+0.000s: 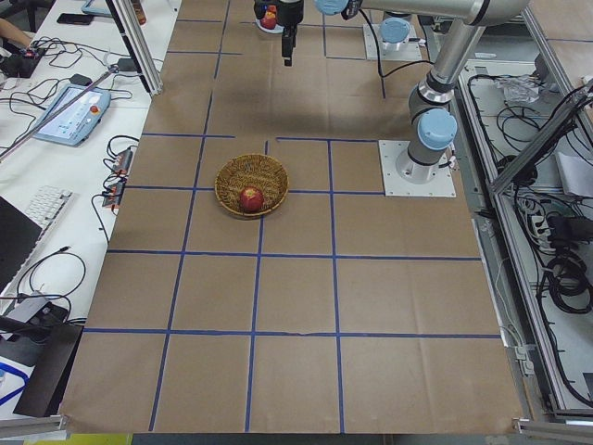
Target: Transfer apple from basket to plate
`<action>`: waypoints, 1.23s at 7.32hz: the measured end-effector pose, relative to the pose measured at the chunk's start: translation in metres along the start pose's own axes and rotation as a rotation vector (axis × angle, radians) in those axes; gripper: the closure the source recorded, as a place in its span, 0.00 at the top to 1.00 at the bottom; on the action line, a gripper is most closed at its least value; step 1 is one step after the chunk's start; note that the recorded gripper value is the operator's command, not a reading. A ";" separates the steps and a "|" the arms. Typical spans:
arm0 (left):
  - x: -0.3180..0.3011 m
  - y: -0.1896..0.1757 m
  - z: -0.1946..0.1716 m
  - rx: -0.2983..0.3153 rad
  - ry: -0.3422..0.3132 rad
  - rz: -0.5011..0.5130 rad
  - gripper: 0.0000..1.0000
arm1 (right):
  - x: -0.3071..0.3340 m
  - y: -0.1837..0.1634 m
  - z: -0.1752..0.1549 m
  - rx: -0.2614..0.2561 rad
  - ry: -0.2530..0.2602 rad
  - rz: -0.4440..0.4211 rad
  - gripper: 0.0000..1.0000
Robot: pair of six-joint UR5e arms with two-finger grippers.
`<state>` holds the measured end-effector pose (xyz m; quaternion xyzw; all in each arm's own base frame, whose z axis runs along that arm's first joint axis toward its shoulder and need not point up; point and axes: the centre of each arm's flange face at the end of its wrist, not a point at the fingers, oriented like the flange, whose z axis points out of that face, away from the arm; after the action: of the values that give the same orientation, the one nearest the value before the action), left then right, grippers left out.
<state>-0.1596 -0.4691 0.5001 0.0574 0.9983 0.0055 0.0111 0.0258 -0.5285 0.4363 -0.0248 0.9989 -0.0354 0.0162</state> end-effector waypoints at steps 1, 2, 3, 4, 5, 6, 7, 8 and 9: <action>0.000 0.002 -0.002 0.004 0.000 0.001 0.99 | -0.032 0.012 -0.009 -0.016 0.007 0.028 1.00; 0.000 0.003 -0.003 0.007 -0.001 0.001 0.99 | -0.058 0.023 -0.017 -0.026 0.028 0.032 1.00; 0.001 0.002 -0.003 0.005 0.000 0.001 0.99 | -0.075 0.034 -0.025 -0.029 0.046 0.032 1.00; 0.001 0.001 -0.001 0.003 0.000 0.001 0.99 | -0.082 0.041 -0.033 -0.021 0.054 0.040 1.00; 0.001 0.000 0.000 0.000 0.000 0.001 0.99 | -0.085 0.044 -0.037 -0.016 0.055 0.051 1.00; 0.001 0.000 0.001 -0.001 0.000 0.001 0.99 | -0.087 0.047 -0.038 -0.022 0.052 0.065 1.00; 0.000 0.000 0.001 -0.001 0.000 0.001 0.99 | -0.089 0.049 -0.038 -0.035 0.048 0.082 1.00; 0.000 0.000 0.001 -0.001 -0.001 0.001 0.99 | -0.091 0.050 -0.038 -0.042 0.046 0.090 1.00; 0.000 -0.001 0.001 -0.001 -0.001 0.001 0.99 | -0.092 0.050 -0.038 -0.044 0.045 0.093 1.00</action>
<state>-0.1601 -0.4695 0.4993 0.0580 0.9982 0.0060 0.0115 0.1143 -0.4710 0.4736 0.0219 0.9997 -0.0130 -0.0053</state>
